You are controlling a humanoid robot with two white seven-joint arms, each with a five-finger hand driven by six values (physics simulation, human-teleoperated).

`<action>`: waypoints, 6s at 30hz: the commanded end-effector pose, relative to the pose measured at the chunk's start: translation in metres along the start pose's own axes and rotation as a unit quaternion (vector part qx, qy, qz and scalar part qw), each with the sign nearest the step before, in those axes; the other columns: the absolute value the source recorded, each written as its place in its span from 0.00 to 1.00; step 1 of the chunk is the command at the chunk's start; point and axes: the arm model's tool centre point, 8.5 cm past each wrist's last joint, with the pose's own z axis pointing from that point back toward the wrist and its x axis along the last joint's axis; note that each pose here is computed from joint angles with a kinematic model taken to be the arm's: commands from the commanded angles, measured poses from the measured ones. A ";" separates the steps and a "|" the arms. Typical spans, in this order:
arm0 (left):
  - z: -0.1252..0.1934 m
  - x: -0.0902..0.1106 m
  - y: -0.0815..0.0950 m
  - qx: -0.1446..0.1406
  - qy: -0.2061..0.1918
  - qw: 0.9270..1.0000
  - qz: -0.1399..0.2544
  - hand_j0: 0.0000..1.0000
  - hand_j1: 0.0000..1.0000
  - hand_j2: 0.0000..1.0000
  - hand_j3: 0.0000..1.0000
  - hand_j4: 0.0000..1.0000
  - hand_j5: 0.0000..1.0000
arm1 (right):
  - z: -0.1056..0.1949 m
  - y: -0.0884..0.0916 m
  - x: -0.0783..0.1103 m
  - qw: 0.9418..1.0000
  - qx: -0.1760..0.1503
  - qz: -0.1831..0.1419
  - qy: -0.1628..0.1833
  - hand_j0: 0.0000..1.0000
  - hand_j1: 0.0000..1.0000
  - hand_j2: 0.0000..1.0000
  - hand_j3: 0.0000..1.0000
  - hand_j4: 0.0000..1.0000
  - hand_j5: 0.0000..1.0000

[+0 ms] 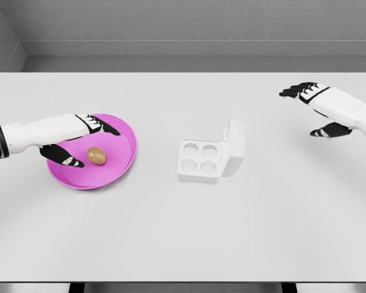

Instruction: Pack egg into the box and close the box lid

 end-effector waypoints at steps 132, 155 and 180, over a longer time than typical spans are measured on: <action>-0.105 0.066 0.009 0.028 -0.011 0.997 -0.068 0.30 0.30 0.30 0.30 0.30 0.30 | 0.018 0.025 0.032 0.990 0.126 0.035 -0.047 1.00 1.00 1.00 1.00 1.00 1.00; -0.139 0.098 0.012 0.052 -0.057 0.995 -0.065 0.27 0.27 0.27 0.27 0.27 0.27 | 0.019 0.025 0.031 0.990 0.127 0.035 -0.046 1.00 1.00 1.00 1.00 1.00 1.00; -0.171 0.112 0.001 0.041 -0.059 0.995 -0.071 0.27 0.27 0.27 0.27 0.27 0.27 | 0.019 0.025 0.031 0.990 0.127 0.035 -0.045 1.00 1.00 1.00 1.00 1.00 1.00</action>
